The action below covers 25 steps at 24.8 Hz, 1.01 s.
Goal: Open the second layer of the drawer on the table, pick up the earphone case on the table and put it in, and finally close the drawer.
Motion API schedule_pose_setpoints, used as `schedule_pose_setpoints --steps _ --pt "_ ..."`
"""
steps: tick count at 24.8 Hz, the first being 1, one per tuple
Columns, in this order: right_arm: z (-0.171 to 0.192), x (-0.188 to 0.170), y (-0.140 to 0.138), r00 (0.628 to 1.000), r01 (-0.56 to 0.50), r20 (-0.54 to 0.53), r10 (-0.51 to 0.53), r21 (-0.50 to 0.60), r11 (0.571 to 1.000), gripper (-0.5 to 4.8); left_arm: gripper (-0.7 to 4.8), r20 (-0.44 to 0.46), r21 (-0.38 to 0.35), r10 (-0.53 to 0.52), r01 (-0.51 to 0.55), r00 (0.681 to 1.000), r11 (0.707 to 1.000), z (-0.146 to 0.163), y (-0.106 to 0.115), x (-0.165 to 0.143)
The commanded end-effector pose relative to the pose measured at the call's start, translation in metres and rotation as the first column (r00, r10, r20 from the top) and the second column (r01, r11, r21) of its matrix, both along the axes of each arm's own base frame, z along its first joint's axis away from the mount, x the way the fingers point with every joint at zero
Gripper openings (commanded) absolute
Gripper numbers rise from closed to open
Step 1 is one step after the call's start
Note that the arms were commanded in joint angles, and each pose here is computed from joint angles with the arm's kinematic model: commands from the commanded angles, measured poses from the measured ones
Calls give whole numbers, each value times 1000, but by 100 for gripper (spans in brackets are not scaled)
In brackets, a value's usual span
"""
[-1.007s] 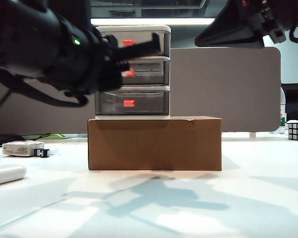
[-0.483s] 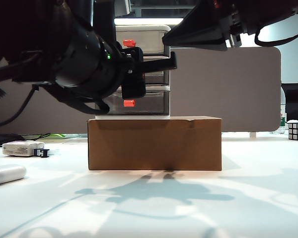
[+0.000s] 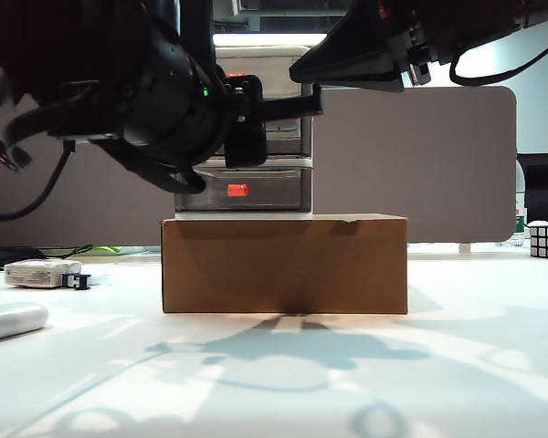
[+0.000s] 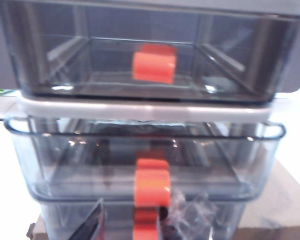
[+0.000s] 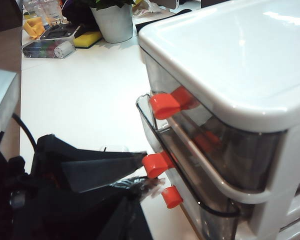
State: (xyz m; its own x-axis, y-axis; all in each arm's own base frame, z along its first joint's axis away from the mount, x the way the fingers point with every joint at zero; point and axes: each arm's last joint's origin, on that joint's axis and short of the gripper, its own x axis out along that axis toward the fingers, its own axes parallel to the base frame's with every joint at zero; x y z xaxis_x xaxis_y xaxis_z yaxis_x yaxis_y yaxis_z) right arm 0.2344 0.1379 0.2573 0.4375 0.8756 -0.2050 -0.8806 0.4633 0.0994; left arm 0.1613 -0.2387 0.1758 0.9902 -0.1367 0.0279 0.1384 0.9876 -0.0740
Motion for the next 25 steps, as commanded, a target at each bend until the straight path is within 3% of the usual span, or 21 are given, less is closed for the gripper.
schedule_pose_setpoints --steps 1,14,25 --pt "3 0 1 1000 -7 22 7 9 1000 -5 126 12 -16 9 -9 1000 1000 4 0 4" --pt "2 0 0 1000 -7 9 7 2 1000 -5 126 19 -16 -67 67 998 998 6 -2 6" --pt "2 0 0 1000 -7 9 7 2 1000 -5 126 20 -16 -71 71 997 997 6 -2 6"
